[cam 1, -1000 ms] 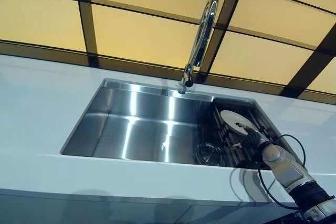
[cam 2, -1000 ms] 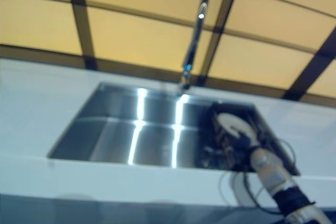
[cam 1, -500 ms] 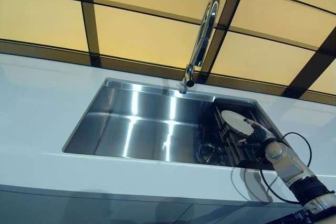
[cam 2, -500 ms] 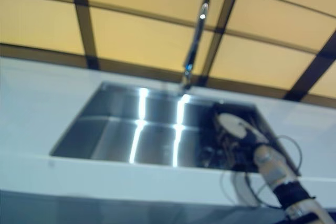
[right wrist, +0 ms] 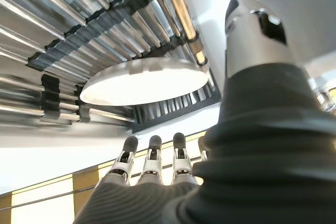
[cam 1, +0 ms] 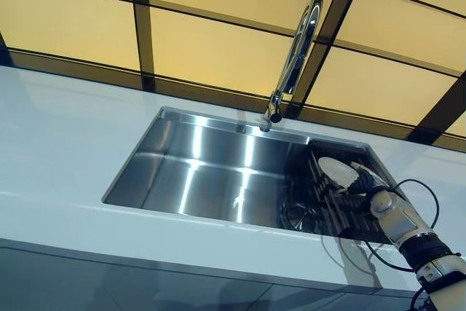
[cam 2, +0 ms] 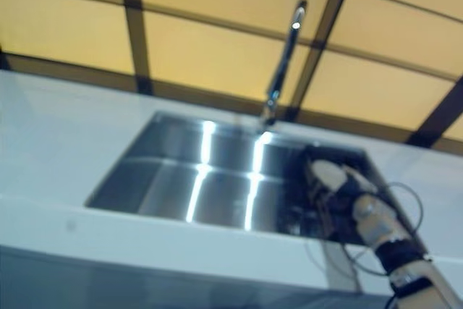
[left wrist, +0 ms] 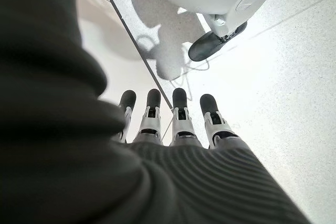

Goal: Take plates into dishwasher

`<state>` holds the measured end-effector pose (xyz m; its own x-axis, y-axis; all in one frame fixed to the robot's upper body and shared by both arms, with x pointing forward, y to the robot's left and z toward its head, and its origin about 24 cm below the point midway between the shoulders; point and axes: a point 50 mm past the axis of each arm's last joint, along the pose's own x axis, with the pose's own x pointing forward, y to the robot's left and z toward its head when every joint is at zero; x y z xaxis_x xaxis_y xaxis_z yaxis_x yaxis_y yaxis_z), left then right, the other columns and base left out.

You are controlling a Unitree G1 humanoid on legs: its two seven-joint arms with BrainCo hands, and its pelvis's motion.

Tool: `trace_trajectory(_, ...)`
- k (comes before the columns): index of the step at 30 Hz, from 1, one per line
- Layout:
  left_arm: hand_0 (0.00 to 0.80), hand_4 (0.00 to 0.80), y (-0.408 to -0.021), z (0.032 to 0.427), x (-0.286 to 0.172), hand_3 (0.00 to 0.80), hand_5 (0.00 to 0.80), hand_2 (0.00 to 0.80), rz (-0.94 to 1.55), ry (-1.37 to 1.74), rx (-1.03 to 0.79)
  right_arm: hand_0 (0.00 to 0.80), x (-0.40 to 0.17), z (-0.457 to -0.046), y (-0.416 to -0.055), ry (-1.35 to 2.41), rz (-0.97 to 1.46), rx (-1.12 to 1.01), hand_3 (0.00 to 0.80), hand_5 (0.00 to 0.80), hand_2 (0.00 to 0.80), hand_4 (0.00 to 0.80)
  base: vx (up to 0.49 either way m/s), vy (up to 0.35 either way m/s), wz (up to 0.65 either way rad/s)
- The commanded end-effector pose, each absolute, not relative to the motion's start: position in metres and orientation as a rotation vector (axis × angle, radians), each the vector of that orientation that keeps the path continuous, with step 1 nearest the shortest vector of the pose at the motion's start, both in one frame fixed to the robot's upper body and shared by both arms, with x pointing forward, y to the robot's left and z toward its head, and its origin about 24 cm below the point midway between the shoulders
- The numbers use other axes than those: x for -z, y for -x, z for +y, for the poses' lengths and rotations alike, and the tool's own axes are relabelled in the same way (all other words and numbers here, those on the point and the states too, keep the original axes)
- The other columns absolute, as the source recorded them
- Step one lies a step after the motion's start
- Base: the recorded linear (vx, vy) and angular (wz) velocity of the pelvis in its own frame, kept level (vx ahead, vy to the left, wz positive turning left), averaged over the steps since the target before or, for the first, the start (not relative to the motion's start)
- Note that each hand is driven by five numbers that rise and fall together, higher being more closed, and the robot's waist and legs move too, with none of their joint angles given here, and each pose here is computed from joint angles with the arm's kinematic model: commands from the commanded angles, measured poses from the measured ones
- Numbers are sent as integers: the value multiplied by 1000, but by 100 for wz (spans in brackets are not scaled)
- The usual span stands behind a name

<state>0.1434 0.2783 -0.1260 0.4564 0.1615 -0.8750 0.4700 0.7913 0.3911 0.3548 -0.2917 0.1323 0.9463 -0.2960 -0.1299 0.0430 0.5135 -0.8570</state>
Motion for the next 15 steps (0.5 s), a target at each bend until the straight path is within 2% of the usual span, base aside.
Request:
trace_trajectory(1,0,0,-156,274,122,0,0,0,1069,-730,270,0,-183,-295,-370,1150,158,298,0,0,0,0,-26,-26,10)
trace_trajectory(15,0,0,-161,271,119,0,0,0,1029,-699,250,0,-164,-304,-365,1209,242,264,0,0,0,0,-4,-4,2)
